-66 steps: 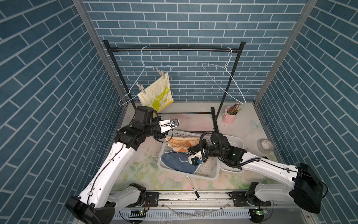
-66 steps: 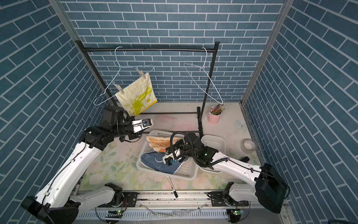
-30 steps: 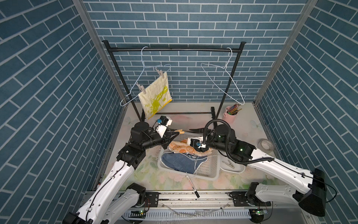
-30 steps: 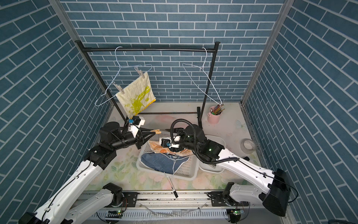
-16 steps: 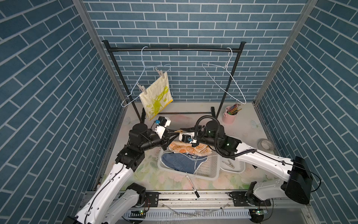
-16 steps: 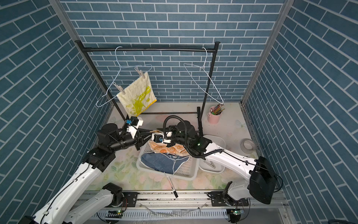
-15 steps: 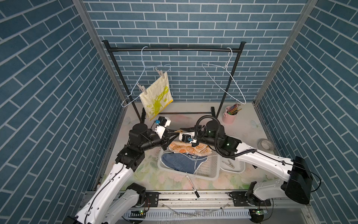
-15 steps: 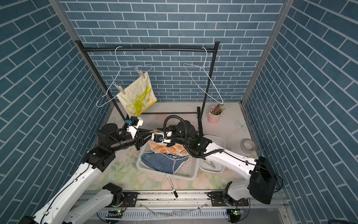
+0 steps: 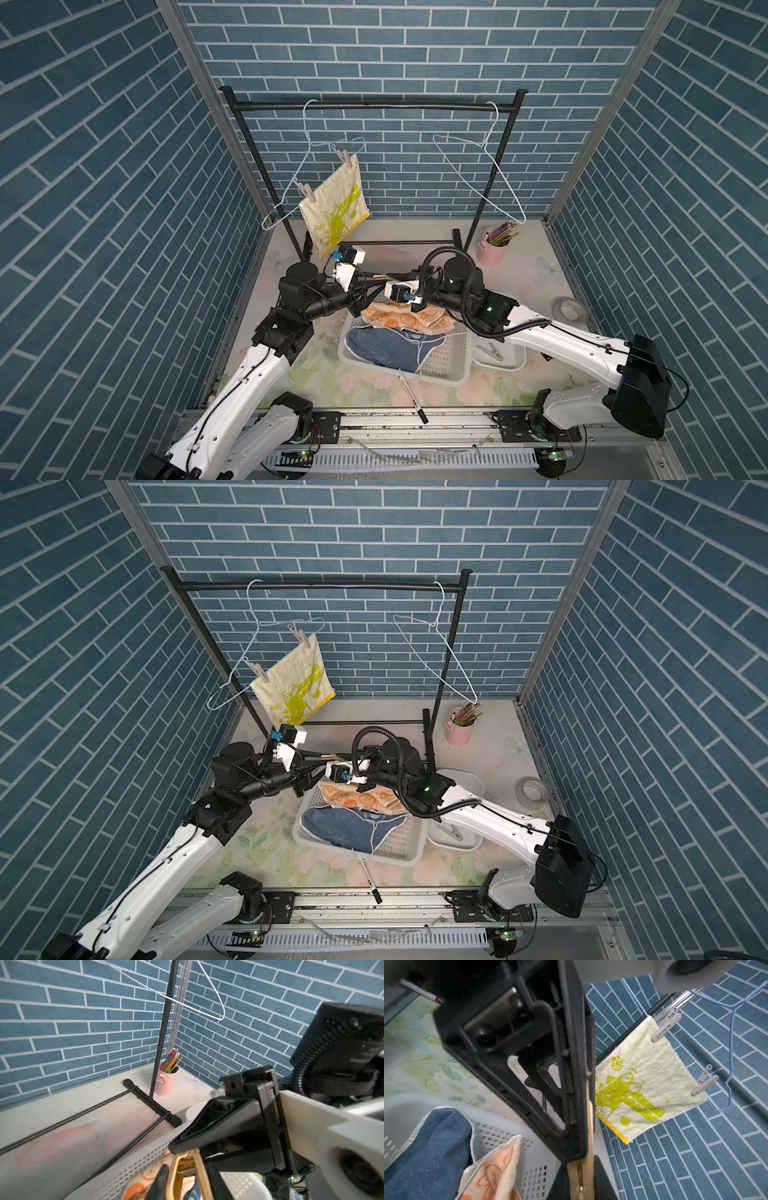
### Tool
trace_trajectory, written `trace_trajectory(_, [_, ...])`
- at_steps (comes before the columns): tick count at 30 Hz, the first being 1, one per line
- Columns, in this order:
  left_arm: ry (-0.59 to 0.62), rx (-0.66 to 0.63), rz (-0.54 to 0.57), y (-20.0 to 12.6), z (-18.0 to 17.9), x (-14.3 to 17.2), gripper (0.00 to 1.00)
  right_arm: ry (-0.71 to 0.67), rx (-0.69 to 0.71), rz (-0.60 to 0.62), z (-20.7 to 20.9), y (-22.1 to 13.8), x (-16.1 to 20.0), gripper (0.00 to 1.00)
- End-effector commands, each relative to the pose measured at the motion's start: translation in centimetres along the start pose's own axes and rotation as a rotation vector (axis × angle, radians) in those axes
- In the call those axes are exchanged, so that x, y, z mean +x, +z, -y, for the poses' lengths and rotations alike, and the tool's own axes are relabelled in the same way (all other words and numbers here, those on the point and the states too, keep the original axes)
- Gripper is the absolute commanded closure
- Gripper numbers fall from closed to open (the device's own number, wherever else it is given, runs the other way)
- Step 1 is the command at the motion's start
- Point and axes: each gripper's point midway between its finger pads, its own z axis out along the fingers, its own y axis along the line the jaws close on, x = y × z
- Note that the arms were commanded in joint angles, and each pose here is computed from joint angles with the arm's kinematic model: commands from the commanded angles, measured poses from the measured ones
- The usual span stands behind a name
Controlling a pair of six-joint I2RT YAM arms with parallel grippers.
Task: Remove the clothespins securing towels to the hanger
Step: Place the clothespin in the storage box.
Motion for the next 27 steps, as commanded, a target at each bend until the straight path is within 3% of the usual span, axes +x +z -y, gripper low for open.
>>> trace_trajectory(1, [0.015, 0.007, 0.047, -0.1, 0.2, -0.8, 0.51, 0.053, 0.052, -0.019, 0.8, -1.4, 0.0, 1.00])
trace_trajectory(4, [0.045, -0.016, 0.101, -0.7, 0.3, -1.9, 0.36, 0.099, 0.074, -0.086, 0.8, -2.6, 1.2, 1.00])
trace_trajectory(7, [0.088, -0.061, 0.160, -1.7, 0.2, -2.9, 0.29, 0.184, 0.112, -0.190, 0.6, -4.5, 3.1, 1.00])
trace_trajectory(12, [0.181, -0.208, 0.217, -3.7, -1.0, -3.1, 0.21, 0.458, 0.265, -0.449, 1.2, -9.8, 7.1, 1.00])
trace_trajectory(15, [0.182, -0.373, 0.187, -4.9, -3.6, -1.3, 0.17, 0.671, 0.424, -0.687, 1.6, -14.6, 10.1, 1.00])
trace_trajectory(20, [0.138, -0.674, 0.140, -8.3, -7.7, 0.9, 0.17, 0.932, 0.532, -1.032, -1.0, -21.5, 13.8, 1.00])
trace_trajectory(23, [0.067, -0.829, 0.071, -9.9, -10.1, 3.3, 0.15, 1.104, 0.562, -1.161, -3.1, -24.3, 16.1, 1.00])
trace_trajectory(27, [0.029, -0.902, -0.015, -10.5, -11.3, 5.4, 0.16, 1.281, 0.598, -1.219, -5.4, -26.0, 18.6, 1.00])
